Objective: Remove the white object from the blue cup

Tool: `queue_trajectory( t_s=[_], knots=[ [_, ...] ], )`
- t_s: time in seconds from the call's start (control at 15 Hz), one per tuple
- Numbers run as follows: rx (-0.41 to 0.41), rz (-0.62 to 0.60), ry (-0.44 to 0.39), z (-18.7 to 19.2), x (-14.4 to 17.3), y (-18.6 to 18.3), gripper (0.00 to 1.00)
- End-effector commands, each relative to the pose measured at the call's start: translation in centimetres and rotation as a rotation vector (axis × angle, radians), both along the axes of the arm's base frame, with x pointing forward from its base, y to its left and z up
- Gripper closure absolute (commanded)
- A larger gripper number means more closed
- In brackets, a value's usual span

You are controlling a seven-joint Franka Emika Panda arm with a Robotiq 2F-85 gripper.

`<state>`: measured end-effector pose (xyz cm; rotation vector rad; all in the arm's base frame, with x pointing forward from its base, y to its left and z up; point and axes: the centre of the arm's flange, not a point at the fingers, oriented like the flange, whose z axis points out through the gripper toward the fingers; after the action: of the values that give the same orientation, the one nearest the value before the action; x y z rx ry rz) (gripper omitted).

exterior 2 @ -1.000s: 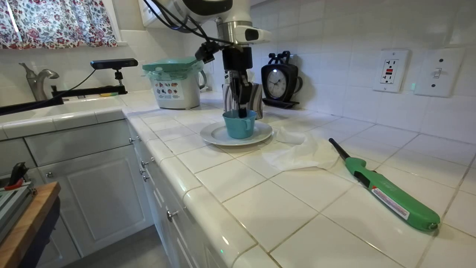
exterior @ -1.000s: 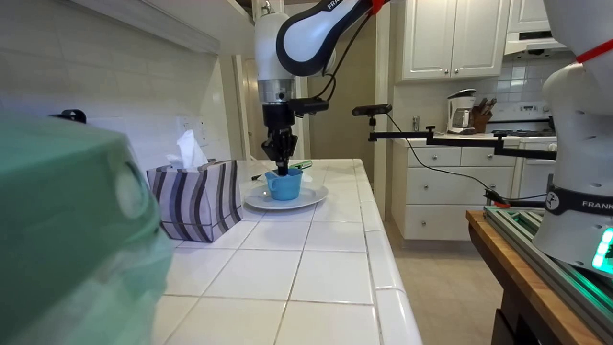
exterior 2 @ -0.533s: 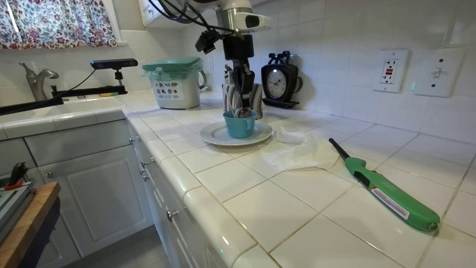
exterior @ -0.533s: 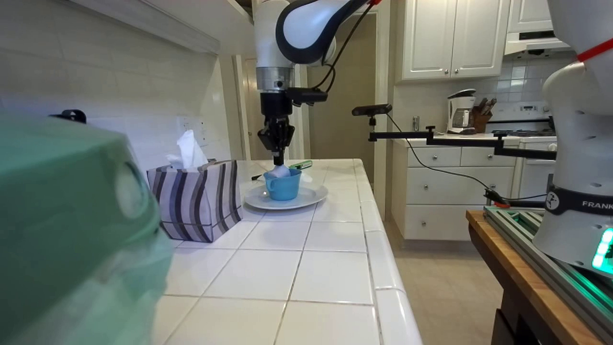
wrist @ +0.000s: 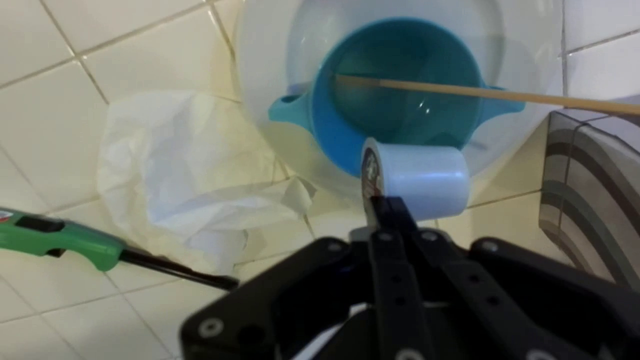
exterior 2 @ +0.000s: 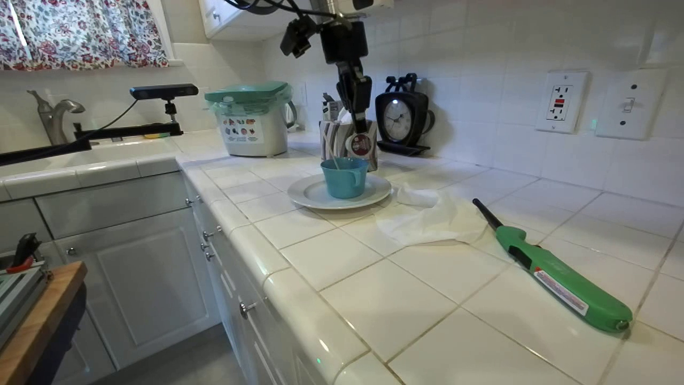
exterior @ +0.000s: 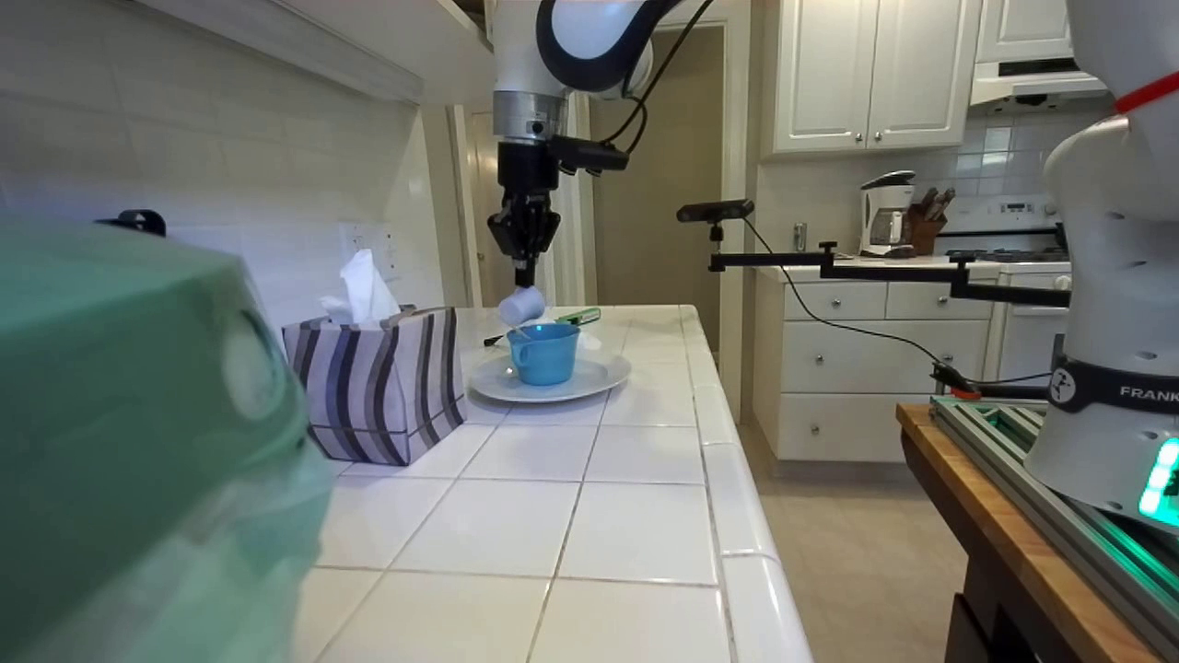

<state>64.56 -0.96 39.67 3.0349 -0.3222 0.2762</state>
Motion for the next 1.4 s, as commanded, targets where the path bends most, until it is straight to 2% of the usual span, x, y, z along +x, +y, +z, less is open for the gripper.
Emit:
queue_trajectory(
  t_s=[0.0,0.4,0.8,1.13,1.33],
  knots=[
    [-0.074,0.018,-0.062,0.4,-0.1,-0.5,1.0],
    [-0.276,0.108,-0.178,-0.2,1.4,-2.7,1.0],
    [-0.57,0.25,-0.271,-4.9,3.3,-4.8,1.0],
    [-0.722,0.369,-0.321,-8.2,3.9,-4.4,1.0],
    [-0.763,0.45,-0.352,-9.8,4.0,-3.3,1.0]
  ],
)
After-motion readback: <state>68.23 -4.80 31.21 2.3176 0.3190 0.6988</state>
